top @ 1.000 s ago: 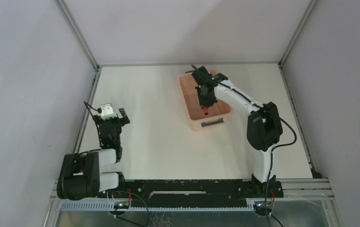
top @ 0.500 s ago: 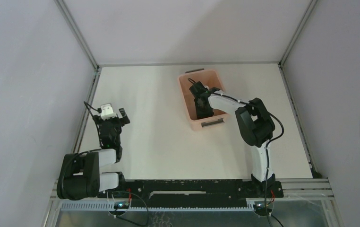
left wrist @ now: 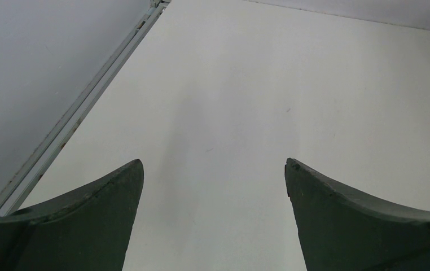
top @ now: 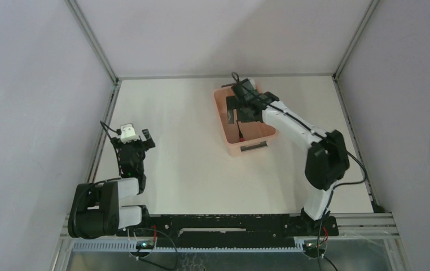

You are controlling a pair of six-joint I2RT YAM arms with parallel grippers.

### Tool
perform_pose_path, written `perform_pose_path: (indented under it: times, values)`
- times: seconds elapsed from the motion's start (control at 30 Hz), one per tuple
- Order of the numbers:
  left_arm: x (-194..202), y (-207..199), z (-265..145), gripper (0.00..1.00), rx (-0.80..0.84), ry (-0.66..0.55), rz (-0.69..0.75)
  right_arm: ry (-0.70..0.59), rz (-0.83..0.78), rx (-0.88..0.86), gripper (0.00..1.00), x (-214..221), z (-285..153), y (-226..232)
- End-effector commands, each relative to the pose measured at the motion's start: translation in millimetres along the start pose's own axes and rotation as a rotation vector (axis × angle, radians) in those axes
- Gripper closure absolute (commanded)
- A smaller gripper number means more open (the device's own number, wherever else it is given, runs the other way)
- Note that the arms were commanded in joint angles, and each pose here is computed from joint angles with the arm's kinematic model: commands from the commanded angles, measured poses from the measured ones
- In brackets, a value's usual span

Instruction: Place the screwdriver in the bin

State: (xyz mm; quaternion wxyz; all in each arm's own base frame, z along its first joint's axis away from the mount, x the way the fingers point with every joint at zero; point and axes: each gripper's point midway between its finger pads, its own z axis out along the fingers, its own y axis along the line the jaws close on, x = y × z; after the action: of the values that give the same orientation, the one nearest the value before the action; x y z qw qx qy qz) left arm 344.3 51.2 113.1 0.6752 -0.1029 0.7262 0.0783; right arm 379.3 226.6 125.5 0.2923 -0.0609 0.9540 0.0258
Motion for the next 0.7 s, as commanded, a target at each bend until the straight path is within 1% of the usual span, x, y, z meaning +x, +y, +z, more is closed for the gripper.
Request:
perform_pose_path:
  times: [0.0, 0.1, 0.17, 0.27, 0.3, 0.33, 0.4, 0.5, 0.6, 0.67]
  values:
    - [-22.6, -0.9, 7.4, 0.0, -0.004, -0.065, 0.005, -0.192, -0.006, -0.018, 0.0, -47.7, -73.3, -7.9]
    - [-22.8, -0.8, 7.5, 0.0, -0.004, -0.065, 0.005, -0.241, -0.004, -0.002, 0.0, -56.8, -99.9, -27.9]
    - [-22.5, -1.0, 7.2, 0.0, -0.004, -0.065, 0.005, -0.259, 0.017, 0.043, 0.0, -60.3, -110.0, -52.7]
    - [-22.3, -0.7, 7.3, 0.0, -0.005, -0.064, 0.006, -0.261, 0.081, 0.092, 0.0, -59.6, -118.6, -98.3]
    - [-22.4, -0.8, 7.3, 0.0, -0.004, -0.064, 0.005, -0.254, 0.121, 0.12, 0.0, -57.0, -118.2, -122.2]
    - [-22.6, -0.5, 7.5, 0.0, -0.005, -0.065, 0.005, -0.261, 0.141, 0.126, 0.0, -56.7, -121.8, -134.2]
    - [-22.7, -0.8, 7.4, 0.0, -0.005, -0.065, 0.005, -0.284, 0.213, 0.166, 0.0, -53.5, -122.1, -175.7]
    - [-22.6, -0.8, 7.4, 0.0, -0.004, -0.065, 0.005, -0.315, 0.291, 0.188, 0.0, -44.7, -129.0, -217.8]
    - [-22.5, -0.9, 7.4, 0.0, -0.004, -0.065, 0.005, -0.329, 0.329, 0.206, 0.0, -36.1, -135.2, -246.7]
    - [-22.3, -0.6, 7.3, 0.0, -0.005, -0.064, 0.005, -0.333, 0.348, 0.215, 0.0, -31.0, -136.6, -257.8]
